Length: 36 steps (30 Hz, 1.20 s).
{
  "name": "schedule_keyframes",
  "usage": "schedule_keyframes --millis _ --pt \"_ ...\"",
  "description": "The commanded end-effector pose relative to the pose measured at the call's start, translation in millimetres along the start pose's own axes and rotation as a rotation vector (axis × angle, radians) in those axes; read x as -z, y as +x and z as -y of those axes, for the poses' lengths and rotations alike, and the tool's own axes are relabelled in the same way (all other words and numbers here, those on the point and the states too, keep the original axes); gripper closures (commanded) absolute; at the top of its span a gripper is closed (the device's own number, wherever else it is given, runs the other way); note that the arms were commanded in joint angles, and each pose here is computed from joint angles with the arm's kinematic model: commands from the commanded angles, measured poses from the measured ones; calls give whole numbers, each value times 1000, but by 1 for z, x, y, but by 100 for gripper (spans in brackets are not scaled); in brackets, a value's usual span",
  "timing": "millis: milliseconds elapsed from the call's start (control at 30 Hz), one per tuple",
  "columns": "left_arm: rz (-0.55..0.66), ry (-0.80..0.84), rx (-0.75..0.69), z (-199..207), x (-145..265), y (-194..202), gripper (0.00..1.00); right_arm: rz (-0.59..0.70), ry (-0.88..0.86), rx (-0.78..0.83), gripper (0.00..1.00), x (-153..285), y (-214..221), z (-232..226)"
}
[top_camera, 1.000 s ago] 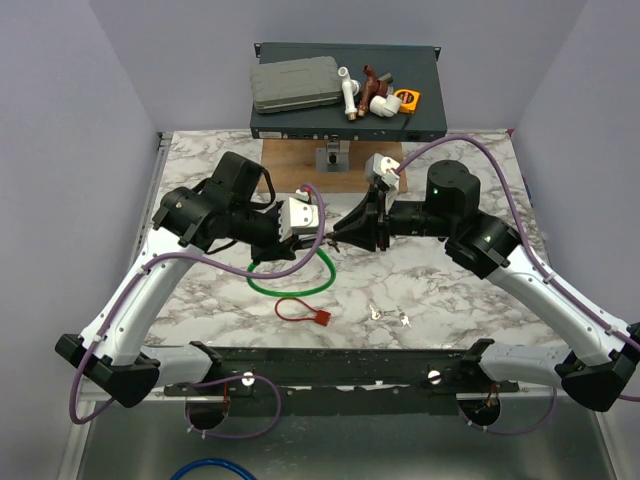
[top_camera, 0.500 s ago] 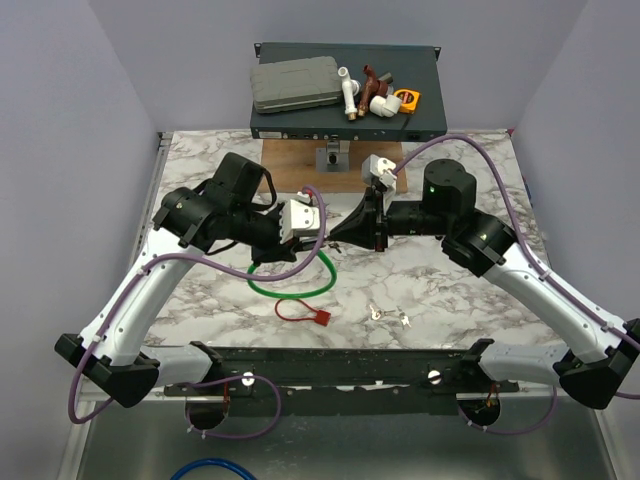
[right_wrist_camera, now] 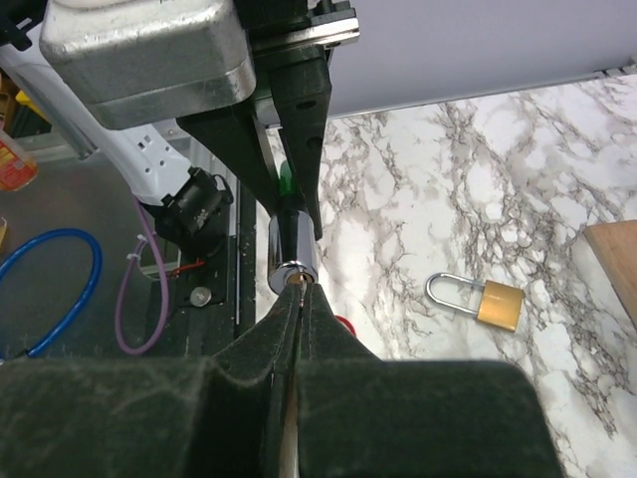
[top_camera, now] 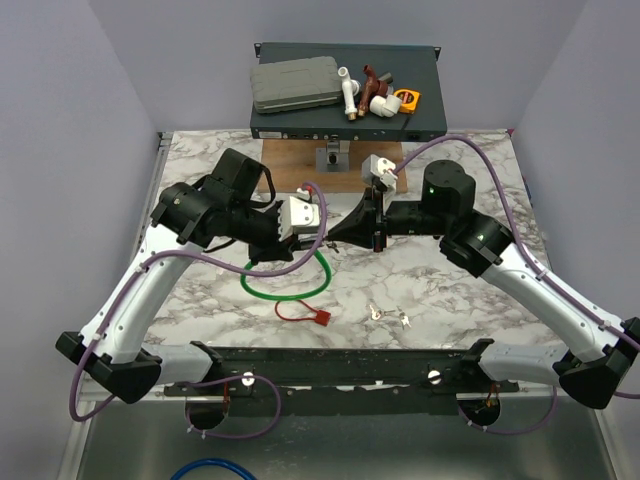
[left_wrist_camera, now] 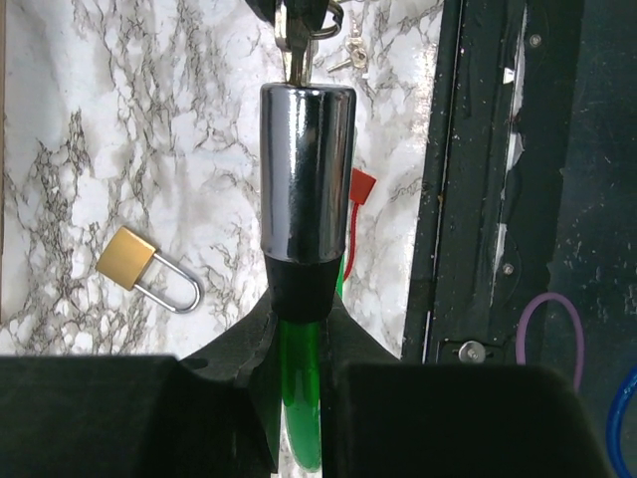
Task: Unlock with the key
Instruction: Unlock the lock.
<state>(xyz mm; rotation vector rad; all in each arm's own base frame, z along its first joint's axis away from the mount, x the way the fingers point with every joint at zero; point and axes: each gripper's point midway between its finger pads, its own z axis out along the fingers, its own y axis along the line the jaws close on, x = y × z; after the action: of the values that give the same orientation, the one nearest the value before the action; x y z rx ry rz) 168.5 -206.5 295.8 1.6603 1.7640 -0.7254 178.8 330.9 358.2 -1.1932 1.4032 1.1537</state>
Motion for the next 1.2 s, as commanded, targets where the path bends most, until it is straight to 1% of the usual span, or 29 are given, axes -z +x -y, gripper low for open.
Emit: schedule_keyframes --millis 0,167,267,367,533,733,833,933,1067,1167 --pt "151 -34 -33 -8 11 -47 100 -36 -54 -57 99 -8 25 -6" --pt "193 -15 20 -9 6 -60 100 -4 -73 -85 99 -13 25 -7" --pt "201 -17 38 -12 -4 -65 100 7 -89 -95 99 -15 25 -8" --pt "206 -49 -17 -15 -12 -74 100 2 -91 -111 99 -17 28 -7" --pt "310 -144 -69 -33 6 -113 100 -12 -66 -125 99 -15 41 -5" --pt "356 -174 -102 -40 18 -132 100 -26 -67 -141 99 -14 50 -7" --pt "350 -201 -117 -46 19 -133 100 -23 -64 -166 99 -15 51 -6" --pt "339 -281 -172 -59 23 -134 100 -25 -35 -230 99 -18 50 -2" --pt "308 -448 -337 -78 32 -133 100 -30 11 -339 99 -22 47 6" --pt "283 -531 -409 -88 41 -133 100 -22 48 -355 99 -23 40 12"
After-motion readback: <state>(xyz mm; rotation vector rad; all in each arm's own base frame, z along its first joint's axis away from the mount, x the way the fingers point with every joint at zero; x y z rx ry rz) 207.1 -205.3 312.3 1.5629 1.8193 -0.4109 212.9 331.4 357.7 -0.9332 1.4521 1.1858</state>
